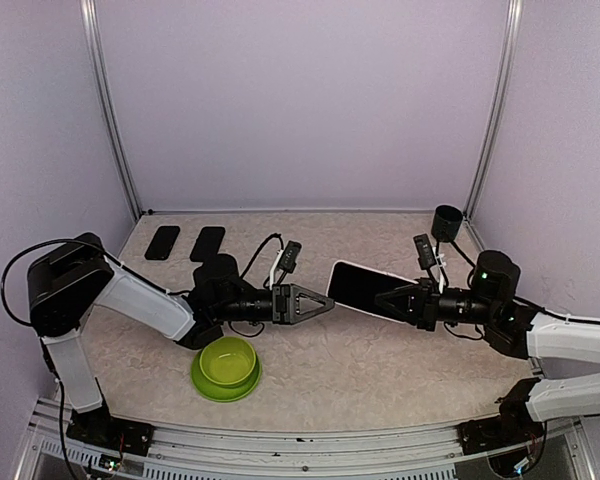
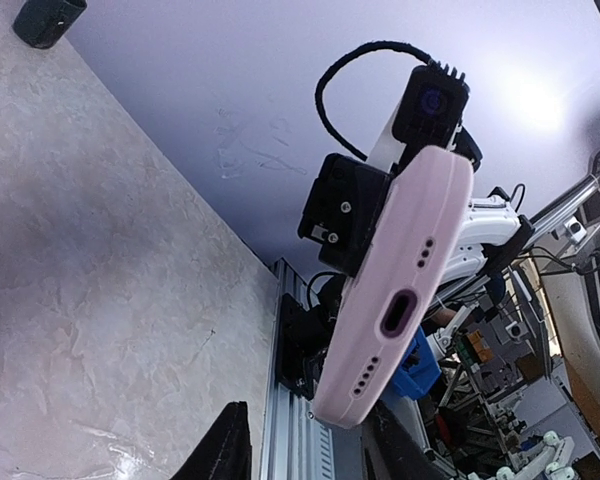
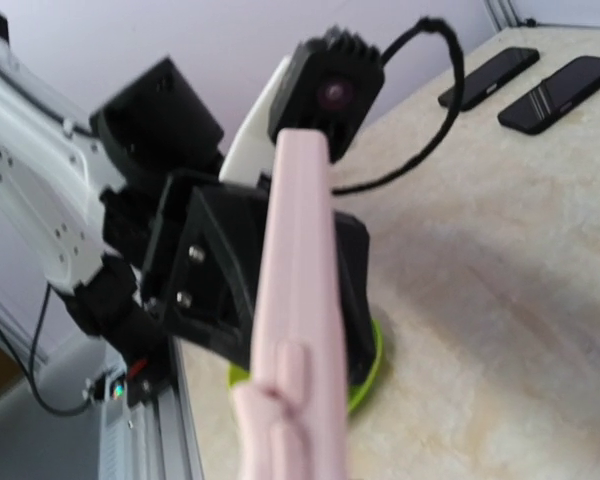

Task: Put the phone into the phone case
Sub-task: Pass from the right arm to the left

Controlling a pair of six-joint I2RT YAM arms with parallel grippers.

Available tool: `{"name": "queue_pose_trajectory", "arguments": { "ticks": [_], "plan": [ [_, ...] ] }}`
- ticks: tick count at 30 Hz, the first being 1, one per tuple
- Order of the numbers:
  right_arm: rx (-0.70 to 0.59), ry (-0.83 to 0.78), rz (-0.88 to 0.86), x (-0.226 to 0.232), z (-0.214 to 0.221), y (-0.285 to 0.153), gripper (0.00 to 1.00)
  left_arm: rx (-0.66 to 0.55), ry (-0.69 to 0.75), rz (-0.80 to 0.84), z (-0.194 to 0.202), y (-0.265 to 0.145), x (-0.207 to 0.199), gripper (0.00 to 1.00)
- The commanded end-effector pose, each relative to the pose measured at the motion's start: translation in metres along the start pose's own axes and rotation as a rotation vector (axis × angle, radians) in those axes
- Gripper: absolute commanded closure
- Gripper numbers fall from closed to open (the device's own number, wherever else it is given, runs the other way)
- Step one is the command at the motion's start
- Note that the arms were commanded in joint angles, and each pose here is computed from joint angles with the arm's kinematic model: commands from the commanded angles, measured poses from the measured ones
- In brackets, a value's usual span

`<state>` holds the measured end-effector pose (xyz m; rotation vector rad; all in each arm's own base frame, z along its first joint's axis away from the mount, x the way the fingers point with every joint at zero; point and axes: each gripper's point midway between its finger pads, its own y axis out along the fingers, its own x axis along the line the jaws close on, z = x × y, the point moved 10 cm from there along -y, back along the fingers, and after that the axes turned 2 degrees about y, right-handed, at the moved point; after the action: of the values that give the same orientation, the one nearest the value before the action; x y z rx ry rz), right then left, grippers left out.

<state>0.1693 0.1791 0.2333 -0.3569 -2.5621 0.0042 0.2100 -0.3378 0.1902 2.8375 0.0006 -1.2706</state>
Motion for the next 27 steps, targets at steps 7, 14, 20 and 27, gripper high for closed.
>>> {"name": "queue_pose_trajectory", "arguments": {
  "ticks": [7, 14, 20, 27],
  "plan": [
    [-0.125, 0.041, -0.076, 0.002, -0.013, 0.010, 1.00, -0.080, -0.010, 0.026, -0.004, 0.007, -0.001, 0.62],
    [-0.127, 0.043, -0.074, 0.003, -0.009, 0.015, 1.00, -0.115, -0.015, 0.049, -0.009, 0.018, -0.003, 0.61],
    [-0.126, 0.050, -0.089, 0.004, -0.007, 0.019, 1.00, -0.157, -0.032, 0.042, -0.011, 0.022, 0.001, 0.63],
    [-0.121, 0.066, -0.072, 0.001, 0.000, 0.022, 1.00, -0.214, -0.034, 0.051, -0.016, 0.022, -0.002, 0.75]
  ]
}}
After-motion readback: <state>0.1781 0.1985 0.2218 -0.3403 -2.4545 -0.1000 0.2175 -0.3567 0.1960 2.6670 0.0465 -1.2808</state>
